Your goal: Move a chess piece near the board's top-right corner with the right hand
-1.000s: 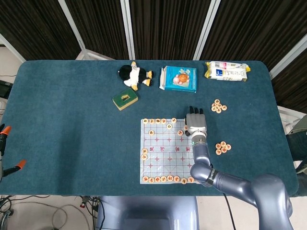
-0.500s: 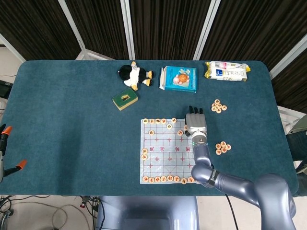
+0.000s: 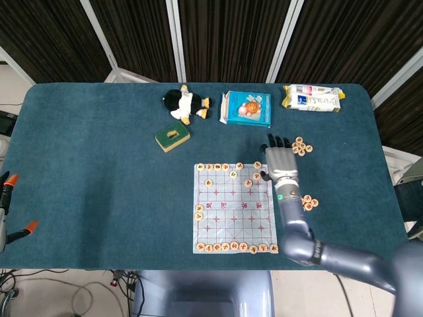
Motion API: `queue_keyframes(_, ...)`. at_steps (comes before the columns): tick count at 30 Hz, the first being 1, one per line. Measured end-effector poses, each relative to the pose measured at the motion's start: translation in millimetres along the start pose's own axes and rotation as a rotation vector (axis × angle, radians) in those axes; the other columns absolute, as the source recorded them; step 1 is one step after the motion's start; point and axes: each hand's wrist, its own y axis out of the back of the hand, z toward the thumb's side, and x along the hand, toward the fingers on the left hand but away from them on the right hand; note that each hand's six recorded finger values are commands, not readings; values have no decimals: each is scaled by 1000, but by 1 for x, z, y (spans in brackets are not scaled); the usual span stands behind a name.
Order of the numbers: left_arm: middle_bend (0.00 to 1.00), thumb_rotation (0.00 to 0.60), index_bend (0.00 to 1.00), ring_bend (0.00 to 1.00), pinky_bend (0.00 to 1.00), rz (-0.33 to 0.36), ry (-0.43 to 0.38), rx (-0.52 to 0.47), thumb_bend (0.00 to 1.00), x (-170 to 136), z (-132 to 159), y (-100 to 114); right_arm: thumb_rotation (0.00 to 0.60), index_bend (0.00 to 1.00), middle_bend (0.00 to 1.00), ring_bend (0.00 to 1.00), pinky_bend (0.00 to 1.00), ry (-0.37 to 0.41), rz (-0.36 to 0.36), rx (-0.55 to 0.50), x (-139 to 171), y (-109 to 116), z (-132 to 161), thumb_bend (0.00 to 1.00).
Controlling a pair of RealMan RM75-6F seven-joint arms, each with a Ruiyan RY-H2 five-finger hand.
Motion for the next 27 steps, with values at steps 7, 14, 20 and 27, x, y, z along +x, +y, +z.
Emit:
queue_keyframes(7,0,600,22,0,51,6,-8,1,51,-2,3,1,600,229,0,37,47,-17,-99,-12,48,56,-72,375)
queue_keyframes(14,0,600,22,0,51,6,-4,-2,51,-1,2,1,600,224,0,37,47,-6,-154,17,111,53,-129,374)
queue_keyframes(20,0,600,22,0,51,10,-1,-10,51,0,0,1,600,218,0,37,42,22,-217,1,170,30,-158,374)
queue_keyframes(27,0,600,23,0,51,-2,-8,-24,52,2,-2,1,600,139,0,35,36,6,-323,14,227,-2,-194,374)
